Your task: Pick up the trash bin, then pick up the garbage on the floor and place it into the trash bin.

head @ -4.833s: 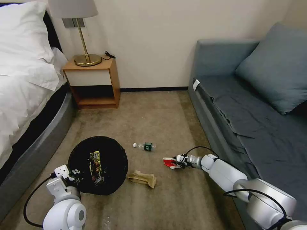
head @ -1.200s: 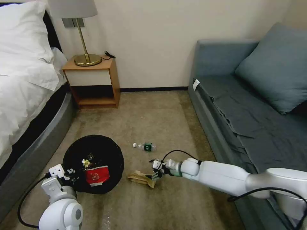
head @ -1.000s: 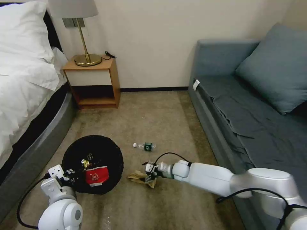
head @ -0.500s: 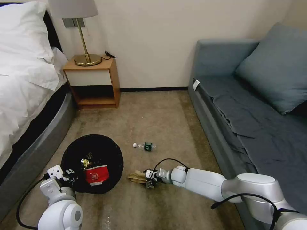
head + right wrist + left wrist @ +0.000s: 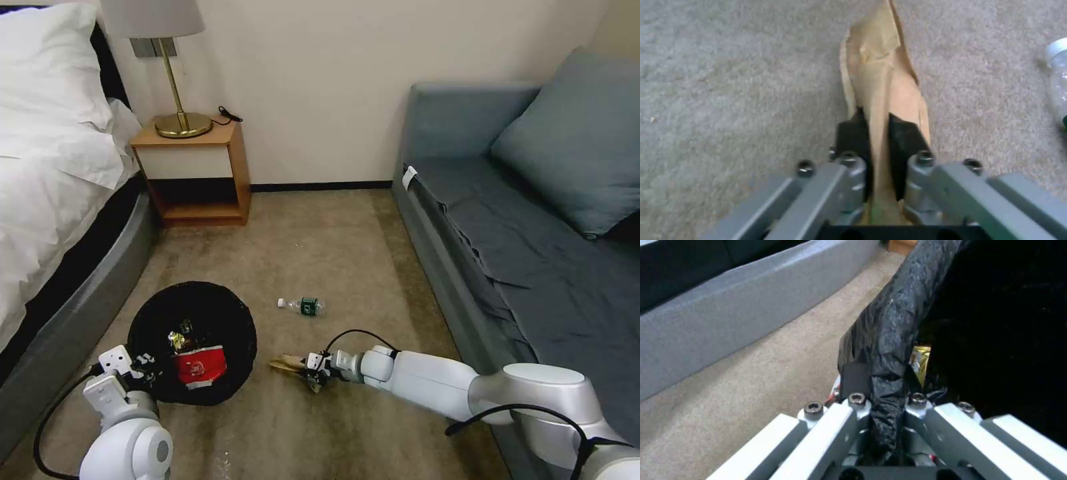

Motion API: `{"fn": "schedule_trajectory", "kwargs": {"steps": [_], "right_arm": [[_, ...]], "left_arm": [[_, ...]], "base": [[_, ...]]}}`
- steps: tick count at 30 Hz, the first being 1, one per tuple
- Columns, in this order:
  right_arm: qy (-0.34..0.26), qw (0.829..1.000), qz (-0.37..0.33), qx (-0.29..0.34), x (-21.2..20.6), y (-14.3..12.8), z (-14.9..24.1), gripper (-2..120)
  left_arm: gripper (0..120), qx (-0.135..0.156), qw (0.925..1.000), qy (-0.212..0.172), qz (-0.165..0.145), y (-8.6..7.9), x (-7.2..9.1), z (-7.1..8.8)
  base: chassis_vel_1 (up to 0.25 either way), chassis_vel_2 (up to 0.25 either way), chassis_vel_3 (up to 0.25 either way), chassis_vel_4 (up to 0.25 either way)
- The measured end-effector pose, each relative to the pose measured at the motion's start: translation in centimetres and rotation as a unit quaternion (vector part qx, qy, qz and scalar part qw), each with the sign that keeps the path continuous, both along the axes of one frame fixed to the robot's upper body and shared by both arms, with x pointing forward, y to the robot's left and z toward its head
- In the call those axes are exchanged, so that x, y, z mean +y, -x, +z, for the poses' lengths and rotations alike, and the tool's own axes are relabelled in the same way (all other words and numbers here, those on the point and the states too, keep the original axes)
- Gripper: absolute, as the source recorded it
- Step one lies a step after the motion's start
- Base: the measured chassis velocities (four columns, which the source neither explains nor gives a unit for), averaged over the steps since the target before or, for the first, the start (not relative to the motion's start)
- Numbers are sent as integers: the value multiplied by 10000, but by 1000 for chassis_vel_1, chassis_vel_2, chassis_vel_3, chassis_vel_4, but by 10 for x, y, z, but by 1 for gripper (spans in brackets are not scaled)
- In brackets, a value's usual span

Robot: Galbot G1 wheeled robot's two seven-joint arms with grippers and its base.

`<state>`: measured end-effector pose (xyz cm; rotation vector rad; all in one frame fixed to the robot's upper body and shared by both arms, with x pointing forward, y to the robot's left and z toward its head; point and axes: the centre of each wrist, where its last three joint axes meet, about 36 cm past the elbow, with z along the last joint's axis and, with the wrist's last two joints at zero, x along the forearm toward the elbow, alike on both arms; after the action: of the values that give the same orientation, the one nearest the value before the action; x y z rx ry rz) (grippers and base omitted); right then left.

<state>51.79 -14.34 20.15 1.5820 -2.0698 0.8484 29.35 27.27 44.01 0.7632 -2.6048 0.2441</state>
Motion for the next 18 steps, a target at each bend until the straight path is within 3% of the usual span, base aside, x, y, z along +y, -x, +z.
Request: {"fn": "schedule_trajectory", "kwargs": {"steps": [2,7,10,15,18], "right_arm": [[-60,10000,-14,-26,-5,-1,3,0],[-184,9995,-150,-192,-24,-14,18,0],[-227,9977,-381,-512,-62,-34,40,0],[-738,9871,-887,-1114,-94,-68,98,0],[-1431,9736,-1007,-1468,-79,-76,152,0]], "left_arm": [[2,0,10000,-10,10,0,1,0],[2,-2,10000,-16,18,0,2,0],[2,3,10000,-21,18,-1,2,1],[2,34,10000,-13,3,-3,3,-2],[2,58,10000,0,-28,-4,1,-4]], "base": [[0,0,0,0],[0,0,0,0],[0,0,0,0],[0,0,0,0],[0,0,0,0]]}}
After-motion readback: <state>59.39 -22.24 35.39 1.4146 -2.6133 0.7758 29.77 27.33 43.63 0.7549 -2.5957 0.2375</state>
